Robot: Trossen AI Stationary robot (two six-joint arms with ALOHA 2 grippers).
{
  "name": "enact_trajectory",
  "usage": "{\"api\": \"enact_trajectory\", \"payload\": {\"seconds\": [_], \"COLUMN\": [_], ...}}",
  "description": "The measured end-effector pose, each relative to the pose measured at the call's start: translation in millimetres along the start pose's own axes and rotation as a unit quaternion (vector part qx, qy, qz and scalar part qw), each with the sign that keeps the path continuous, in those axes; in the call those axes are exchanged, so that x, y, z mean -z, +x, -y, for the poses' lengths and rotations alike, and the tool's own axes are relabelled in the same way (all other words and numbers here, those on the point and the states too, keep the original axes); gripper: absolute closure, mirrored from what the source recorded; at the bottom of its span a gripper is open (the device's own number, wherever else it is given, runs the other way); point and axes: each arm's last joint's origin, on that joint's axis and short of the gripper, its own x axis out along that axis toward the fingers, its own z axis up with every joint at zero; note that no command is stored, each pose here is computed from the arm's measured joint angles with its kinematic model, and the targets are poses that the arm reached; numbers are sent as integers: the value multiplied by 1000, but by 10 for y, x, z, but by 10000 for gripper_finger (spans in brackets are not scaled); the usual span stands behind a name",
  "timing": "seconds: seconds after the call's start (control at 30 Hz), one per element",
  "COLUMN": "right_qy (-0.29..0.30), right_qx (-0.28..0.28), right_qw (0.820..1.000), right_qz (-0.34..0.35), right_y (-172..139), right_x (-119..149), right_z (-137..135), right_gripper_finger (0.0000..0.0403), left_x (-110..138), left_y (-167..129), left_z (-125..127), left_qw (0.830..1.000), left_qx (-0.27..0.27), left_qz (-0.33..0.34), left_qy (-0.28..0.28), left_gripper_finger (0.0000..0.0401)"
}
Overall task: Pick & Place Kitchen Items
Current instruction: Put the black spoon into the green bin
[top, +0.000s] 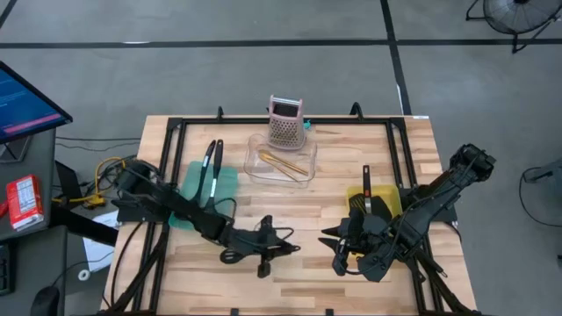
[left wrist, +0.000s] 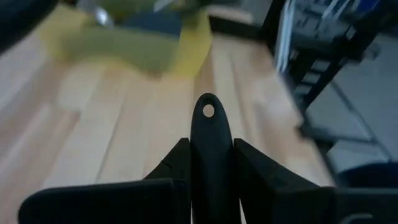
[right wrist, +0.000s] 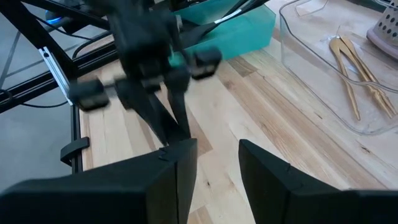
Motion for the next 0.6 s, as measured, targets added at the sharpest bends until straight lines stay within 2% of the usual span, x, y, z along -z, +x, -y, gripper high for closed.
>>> {"api": "enact_trajectory", "payload": {"seconds": [0.37,0.6], "right_qy": [-5,-9], "right_qx": [2,3], "right_qw": [1000,1000], "right_qz": [-3,-5], "right_y": [-4,-14], "right_x": [9,22], "right_z": [6,6], "right_gripper_finger": [285,285], "left_x": [-667,-1049], "left_y": [-632,-1137], "left_z": [24,14], "left_qw": [992,974], "left_qx": [43,89], "left_qz": [111,187], "left_qy": [-41,-92], "left_gripper_finger": [339,337]}}
